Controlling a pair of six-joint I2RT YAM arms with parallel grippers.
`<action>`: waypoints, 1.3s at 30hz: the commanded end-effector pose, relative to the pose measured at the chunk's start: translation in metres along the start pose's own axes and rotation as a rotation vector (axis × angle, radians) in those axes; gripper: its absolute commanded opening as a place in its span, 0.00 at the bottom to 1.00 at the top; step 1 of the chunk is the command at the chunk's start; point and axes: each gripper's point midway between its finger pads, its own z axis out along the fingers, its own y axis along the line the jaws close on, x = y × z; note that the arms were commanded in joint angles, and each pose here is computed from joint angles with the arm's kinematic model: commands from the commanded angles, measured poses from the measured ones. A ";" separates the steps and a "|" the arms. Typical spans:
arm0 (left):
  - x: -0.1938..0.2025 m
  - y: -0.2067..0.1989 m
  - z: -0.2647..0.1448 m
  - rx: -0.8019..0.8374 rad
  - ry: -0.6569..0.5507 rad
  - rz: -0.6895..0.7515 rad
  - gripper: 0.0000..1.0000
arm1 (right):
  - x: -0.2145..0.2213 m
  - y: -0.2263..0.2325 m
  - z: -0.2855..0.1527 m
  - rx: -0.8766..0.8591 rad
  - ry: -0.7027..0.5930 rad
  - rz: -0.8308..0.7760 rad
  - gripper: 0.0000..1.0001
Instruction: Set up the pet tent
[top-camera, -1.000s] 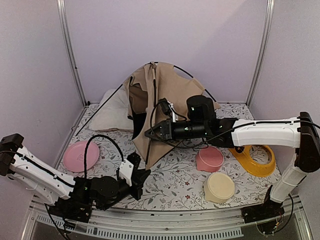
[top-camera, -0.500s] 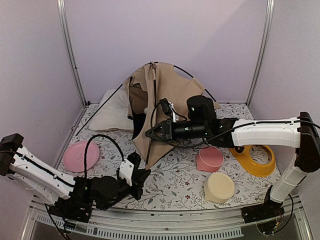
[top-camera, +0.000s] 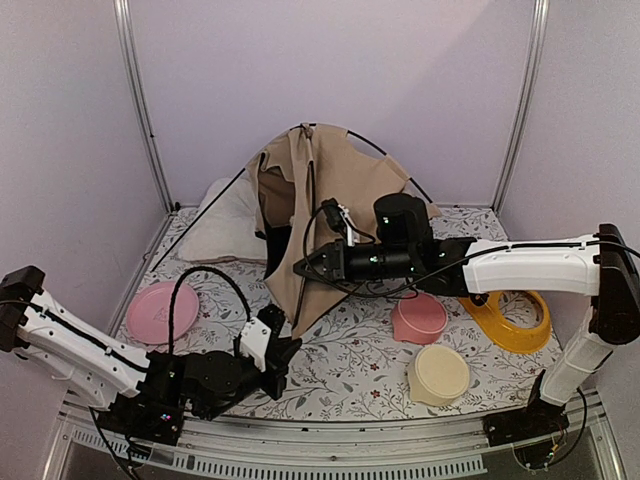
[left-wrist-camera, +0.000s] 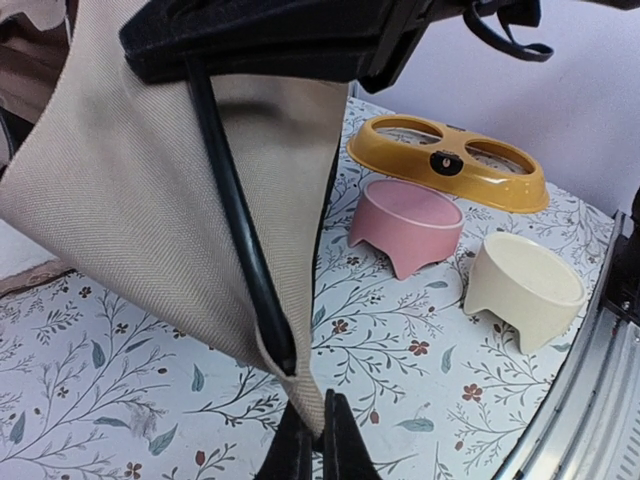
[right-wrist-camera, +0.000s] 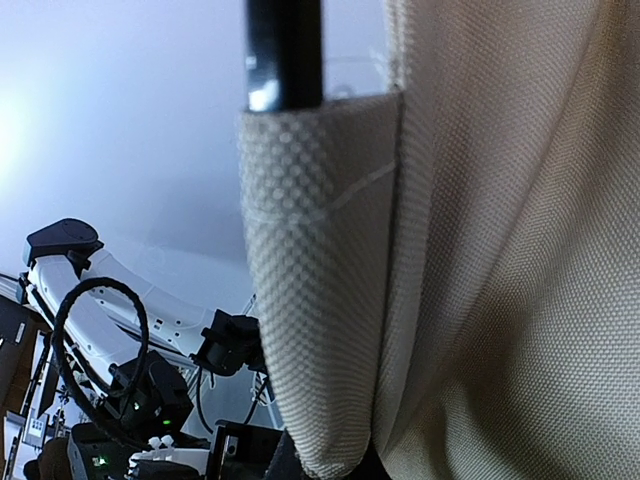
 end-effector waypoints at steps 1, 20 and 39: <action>0.040 -0.040 -0.017 0.220 0.155 0.120 0.00 | -0.108 -0.042 -0.032 0.187 -0.429 -0.049 0.00; -0.004 -0.019 0.001 0.207 0.142 -0.019 0.00 | -0.049 -0.032 -0.003 0.245 -0.303 -0.144 0.00; 0.000 0.012 0.001 0.080 0.176 -0.105 0.00 | -0.032 -0.047 -0.009 0.326 -0.249 -0.145 0.00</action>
